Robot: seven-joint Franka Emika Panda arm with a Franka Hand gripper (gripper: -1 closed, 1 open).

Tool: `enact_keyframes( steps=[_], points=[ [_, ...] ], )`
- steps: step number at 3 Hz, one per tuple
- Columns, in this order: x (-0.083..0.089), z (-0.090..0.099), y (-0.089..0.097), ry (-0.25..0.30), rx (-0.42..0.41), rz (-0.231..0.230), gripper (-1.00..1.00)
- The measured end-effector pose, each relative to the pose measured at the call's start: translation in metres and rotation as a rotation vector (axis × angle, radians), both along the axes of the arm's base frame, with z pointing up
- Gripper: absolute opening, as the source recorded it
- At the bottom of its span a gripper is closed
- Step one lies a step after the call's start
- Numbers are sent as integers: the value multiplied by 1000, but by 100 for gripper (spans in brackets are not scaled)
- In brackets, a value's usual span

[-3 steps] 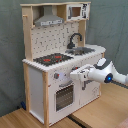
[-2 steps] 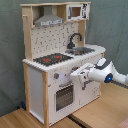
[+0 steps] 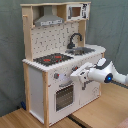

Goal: Play with the kitchen

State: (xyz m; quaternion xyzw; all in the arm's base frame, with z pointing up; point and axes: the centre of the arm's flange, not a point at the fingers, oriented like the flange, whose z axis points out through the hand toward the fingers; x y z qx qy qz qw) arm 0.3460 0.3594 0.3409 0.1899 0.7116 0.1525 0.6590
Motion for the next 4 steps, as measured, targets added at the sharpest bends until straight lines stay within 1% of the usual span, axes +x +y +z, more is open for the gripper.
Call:
enact_keyframes(
  steps=[1,3,4],
  points=[
    [-1,4,5,-12,176,-4,100],
    [0,5,4,-18,379,-23,100],
    [-13,-3,-18,-14,423,-63,100]
  ],
)
